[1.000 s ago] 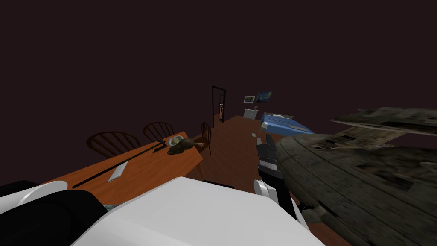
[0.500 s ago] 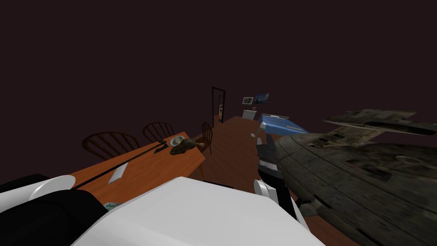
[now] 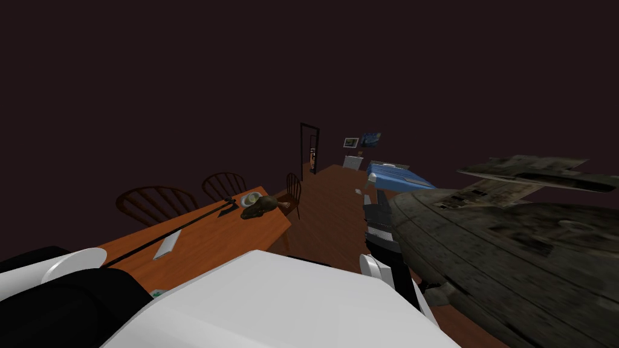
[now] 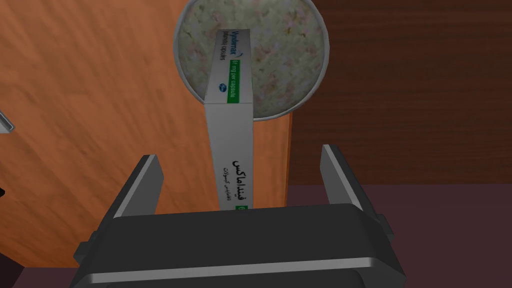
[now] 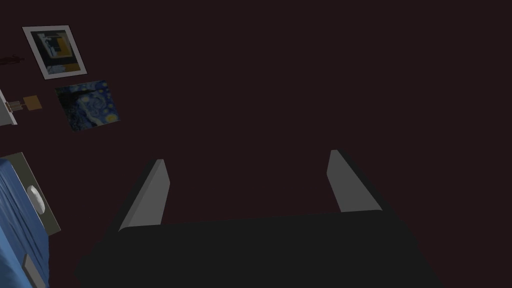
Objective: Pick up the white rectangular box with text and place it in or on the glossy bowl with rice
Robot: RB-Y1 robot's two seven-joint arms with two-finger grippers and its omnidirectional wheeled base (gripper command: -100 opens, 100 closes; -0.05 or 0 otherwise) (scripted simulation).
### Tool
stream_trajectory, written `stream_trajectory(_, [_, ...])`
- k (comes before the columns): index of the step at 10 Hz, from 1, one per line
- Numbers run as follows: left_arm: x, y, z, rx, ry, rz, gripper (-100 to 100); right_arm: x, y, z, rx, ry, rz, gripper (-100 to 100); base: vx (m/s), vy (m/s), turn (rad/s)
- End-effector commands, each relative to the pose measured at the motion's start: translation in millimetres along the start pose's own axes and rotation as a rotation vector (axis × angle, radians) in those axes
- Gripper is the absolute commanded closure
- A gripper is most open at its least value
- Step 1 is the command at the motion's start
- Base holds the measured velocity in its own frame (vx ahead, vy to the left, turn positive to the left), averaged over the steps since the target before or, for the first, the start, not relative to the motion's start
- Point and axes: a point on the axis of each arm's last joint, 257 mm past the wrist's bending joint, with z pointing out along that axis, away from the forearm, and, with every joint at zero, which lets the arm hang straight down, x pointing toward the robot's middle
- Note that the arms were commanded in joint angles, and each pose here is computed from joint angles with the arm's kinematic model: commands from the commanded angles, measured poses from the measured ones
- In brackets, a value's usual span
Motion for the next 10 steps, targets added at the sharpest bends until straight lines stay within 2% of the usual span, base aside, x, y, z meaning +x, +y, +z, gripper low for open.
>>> stream_trajectory(1, [0.0, 0, 0.0, 0.0, 0.0, 0.0, 0, 0, 0, 0.0, 0.0, 0.0, 0.0, 0, 0.0, 0.0, 0.0])
stream_trajectory(2, [-9.9, -1, -9.2, 0.001, 0.001, -0.002, -100, 0, 0, 0.0, 0.0, 0.0, 0.0, 0, 0.022, -0.015, 0.0])
stream_trajectory(10, [-40.6, -3, -50.1, 0.006, 0.007, 0.002, -100, 0, 0, 0.0, 0.0, 0.0, 0.0, 0, 0.028, -0.023, 0.003])
